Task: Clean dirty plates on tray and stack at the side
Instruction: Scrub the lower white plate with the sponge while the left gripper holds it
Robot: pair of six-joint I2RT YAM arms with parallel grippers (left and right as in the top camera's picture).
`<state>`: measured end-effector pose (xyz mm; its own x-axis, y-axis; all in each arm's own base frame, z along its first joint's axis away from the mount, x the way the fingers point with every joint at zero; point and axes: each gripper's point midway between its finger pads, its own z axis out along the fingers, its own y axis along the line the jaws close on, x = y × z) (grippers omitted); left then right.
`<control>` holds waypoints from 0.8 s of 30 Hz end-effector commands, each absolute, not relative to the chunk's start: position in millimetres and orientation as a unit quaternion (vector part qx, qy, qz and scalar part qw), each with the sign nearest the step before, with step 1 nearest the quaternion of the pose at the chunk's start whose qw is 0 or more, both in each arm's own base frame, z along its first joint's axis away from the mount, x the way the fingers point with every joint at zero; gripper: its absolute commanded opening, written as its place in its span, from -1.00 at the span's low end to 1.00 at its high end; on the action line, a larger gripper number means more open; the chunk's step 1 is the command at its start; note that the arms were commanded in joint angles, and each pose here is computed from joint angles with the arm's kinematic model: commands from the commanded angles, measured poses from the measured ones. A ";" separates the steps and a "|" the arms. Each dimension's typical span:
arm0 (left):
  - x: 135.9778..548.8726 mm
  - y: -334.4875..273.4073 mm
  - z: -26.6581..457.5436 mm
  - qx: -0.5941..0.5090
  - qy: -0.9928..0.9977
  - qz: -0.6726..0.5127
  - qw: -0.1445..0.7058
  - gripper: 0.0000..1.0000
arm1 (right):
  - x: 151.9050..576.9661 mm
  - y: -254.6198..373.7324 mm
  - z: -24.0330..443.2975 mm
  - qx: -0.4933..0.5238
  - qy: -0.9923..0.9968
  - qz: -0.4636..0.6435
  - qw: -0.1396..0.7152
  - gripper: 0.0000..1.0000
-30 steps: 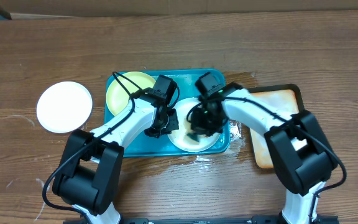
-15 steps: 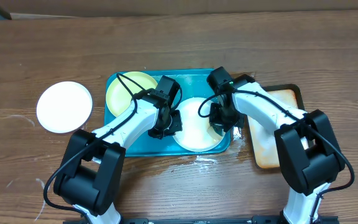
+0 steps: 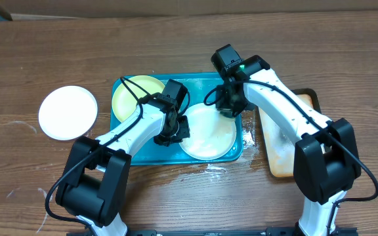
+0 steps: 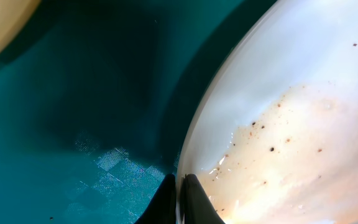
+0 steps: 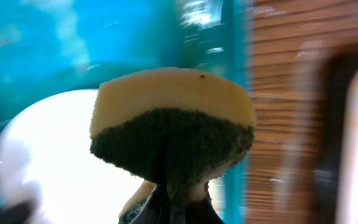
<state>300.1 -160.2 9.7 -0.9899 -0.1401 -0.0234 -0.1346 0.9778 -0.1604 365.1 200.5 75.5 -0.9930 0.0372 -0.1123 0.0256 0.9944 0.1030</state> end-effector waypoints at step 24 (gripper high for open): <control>285.2 -148.0 -5.1 -0.067 0.997 -0.047 -0.016 -0.92 | 317.1 312.8 7.7 -0.001 0.956 0.292 0.020 -0.92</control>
